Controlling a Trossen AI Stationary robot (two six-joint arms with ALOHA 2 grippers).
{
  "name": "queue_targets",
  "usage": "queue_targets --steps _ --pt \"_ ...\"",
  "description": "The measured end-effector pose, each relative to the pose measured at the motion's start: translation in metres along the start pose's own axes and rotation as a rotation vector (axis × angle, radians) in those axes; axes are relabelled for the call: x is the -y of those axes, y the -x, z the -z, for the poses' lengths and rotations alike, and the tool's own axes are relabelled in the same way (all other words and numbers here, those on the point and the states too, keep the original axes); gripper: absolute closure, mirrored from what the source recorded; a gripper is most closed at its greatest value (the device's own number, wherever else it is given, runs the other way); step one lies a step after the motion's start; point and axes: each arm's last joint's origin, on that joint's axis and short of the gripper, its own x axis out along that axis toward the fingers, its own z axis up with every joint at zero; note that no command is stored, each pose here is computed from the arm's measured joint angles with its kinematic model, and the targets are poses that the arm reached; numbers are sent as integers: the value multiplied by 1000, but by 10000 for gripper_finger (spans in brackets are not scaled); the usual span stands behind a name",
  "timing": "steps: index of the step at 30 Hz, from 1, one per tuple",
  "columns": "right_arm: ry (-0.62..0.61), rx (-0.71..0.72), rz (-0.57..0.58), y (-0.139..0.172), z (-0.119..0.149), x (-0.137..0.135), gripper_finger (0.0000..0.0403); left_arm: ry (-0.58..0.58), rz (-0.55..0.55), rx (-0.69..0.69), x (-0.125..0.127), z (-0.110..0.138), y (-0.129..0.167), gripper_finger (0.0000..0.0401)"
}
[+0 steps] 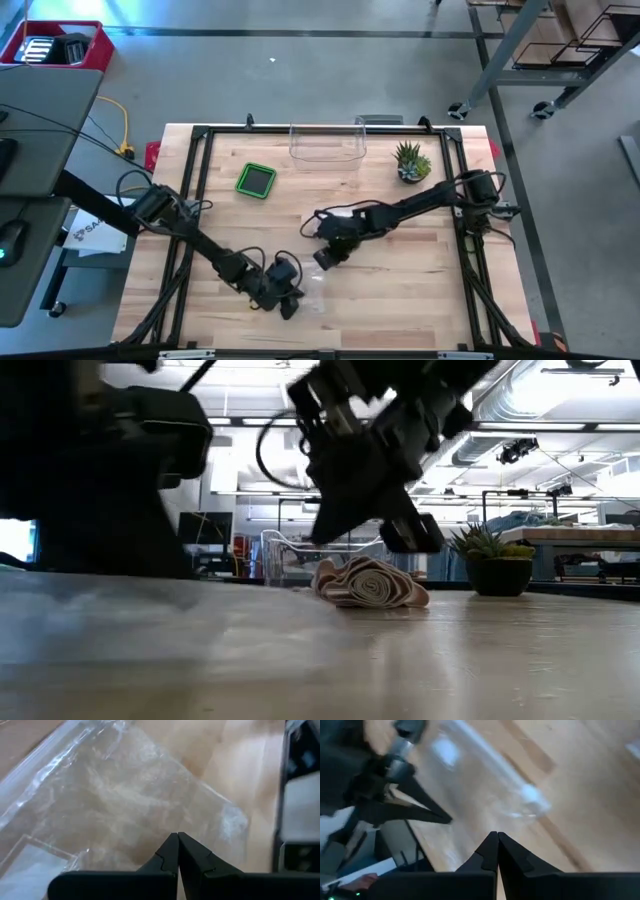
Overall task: Roll bandage
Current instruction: Open the transparent zip bag
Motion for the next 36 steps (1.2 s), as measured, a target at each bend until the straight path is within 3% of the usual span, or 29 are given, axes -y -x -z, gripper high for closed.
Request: queue_targets --steps 3,7,14,17,22,25,28,31,36 --pt "-22 -3 2 -4 4 8 402 -97 -43 -82 -6 2 1 401" --pt "-6 40 26 -9 17 3 402 -265 -18 -190 -10 -5 2 401" --pt "94 97 -7 -17 41 -16 372 -522 69 -211 -16 -36 2 401" --pt "99 82 -9 -16 43 -19 334 -557 92 -256 -22 -43 0 401" --pt "77 78 88 -5 34 -10 259 -625 80 -345 -26 -36 2 401" --pt "73 64 102 -2 28 -6 231 -568 71 -352 -25 -36 5 401" --pt "78 63 56 -1 23 -8 225 -500 76 -283 -17 -40 12 401" --pt "81 65 19 -2 19 -9 228 -524 44 -175 -10 -41 17 401" --pt "76 75 48 -5 13 -2 233 -616 -23 -248 -21 -30 9 401"
